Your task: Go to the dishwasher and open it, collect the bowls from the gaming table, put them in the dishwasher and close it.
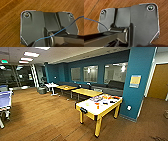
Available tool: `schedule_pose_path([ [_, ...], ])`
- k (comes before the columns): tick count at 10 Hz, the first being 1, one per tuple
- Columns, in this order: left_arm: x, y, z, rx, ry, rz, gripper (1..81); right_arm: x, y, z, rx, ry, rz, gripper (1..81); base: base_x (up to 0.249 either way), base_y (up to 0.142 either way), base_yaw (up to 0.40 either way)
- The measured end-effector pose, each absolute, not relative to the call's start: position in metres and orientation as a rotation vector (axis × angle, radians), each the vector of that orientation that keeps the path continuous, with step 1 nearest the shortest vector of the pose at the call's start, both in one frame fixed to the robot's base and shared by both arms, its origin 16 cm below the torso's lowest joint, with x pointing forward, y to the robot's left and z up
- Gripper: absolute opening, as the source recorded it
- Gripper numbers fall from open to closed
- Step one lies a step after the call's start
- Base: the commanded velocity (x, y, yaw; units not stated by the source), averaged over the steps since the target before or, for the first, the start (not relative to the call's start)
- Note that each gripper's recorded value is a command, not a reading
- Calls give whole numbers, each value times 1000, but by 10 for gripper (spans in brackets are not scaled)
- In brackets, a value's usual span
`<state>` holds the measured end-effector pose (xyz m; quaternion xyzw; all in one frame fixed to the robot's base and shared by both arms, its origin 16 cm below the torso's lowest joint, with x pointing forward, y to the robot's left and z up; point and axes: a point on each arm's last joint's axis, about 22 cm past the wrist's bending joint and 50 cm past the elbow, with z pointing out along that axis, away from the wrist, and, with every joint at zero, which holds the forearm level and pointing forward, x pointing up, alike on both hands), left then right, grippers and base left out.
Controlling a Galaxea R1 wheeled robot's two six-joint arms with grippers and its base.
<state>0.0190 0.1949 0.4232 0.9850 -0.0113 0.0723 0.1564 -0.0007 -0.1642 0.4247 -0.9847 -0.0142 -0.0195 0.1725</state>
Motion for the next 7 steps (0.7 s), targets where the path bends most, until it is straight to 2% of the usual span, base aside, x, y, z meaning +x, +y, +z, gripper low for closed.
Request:
schedule_pose_path([
  [4,19,195,423,2819,-31,209,811,-1,-164,425,-2795,-41,-53,811,0,0,-400],
  [5,20,195,423,2820,-31,209,811,-1,-164,425,-2795,-41,-54,811,0,0,-246],
  [7,25,195,424,2819,-32,218,811,-4,-162,425,-2792,-41,-47,811,0,0,-56],
])
